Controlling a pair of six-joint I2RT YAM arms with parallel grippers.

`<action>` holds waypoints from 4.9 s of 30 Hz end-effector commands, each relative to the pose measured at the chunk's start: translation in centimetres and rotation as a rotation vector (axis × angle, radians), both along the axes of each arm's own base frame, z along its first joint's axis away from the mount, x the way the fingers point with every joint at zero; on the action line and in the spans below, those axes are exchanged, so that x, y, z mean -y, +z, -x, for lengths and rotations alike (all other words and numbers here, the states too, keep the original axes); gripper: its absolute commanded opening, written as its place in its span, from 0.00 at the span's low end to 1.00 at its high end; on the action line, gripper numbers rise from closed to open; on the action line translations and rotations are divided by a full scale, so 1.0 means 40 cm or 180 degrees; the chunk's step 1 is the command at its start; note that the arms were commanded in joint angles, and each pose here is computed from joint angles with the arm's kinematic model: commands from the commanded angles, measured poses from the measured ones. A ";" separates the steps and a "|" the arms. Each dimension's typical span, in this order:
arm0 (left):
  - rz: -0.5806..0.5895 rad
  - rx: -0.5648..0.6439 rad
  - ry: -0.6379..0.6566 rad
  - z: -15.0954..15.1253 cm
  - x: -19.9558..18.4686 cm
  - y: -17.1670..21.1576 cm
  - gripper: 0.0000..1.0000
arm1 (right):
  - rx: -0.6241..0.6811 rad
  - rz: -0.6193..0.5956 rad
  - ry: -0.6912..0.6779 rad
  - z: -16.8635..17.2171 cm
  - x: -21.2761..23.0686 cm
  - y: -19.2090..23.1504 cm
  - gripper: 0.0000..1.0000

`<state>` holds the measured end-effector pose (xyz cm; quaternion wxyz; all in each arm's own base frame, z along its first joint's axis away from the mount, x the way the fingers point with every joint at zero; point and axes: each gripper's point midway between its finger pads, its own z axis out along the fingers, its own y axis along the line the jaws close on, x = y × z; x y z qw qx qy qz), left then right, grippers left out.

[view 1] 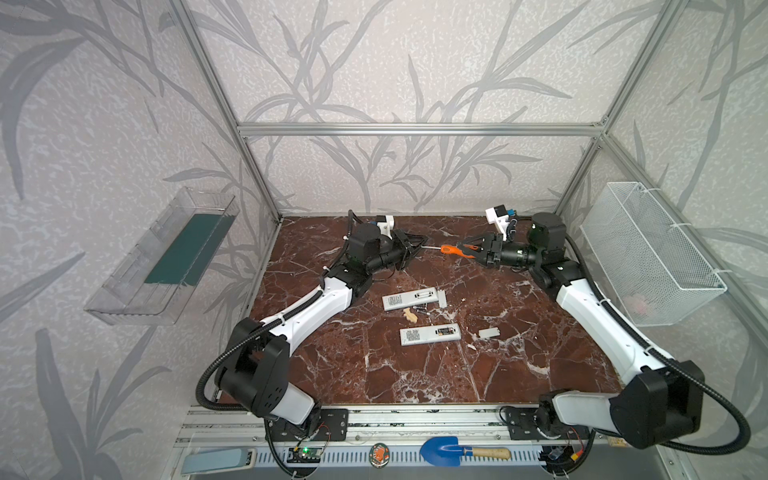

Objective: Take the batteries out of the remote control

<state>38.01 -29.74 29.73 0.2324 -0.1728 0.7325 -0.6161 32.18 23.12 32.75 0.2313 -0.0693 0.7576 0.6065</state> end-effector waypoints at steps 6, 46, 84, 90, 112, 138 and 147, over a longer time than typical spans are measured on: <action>0.0108 0.0050 -0.0125 0.009 0.013 0.041 0.00 | -0.0010 -0.0062 0.0200 -0.003 -0.027 0.022 0.45; -0.1095 -0.0318 0.0724 0.079 -0.381 -0.205 0.93 | 0.0926 0.1782 0.0238 0.150 0.105 -0.133 0.00; -0.3332 0.2868 -0.3489 0.395 -0.107 -0.504 0.72 | 0.1573 0.2789 0.1352 0.261 0.172 -0.255 0.00; -0.3516 0.2913 -0.3610 0.395 -0.085 -0.554 0.72 | 0.1518 0.2791 0.1299 0.251 0.170 -0.260 0.00; -0.4065 0.2429 -0.4086 0.353 -0.066 -0.655 0.66 | 0.1482 0.2711 0.1129 0.245 0.164 -0.254 0.00; -0.4432 0.2097 -0.4482 0.365 -0.109 -0.726 0.42 | 0.1203 0.2942 0.1377 0.250 0.187 -0.321 0.00; -0.4460 0.2165 -0.4487 0.374 -0.112 -0.724 0.24 | 0.1163 0.2960 0.1485 0.243 0.184 -0.357 0.00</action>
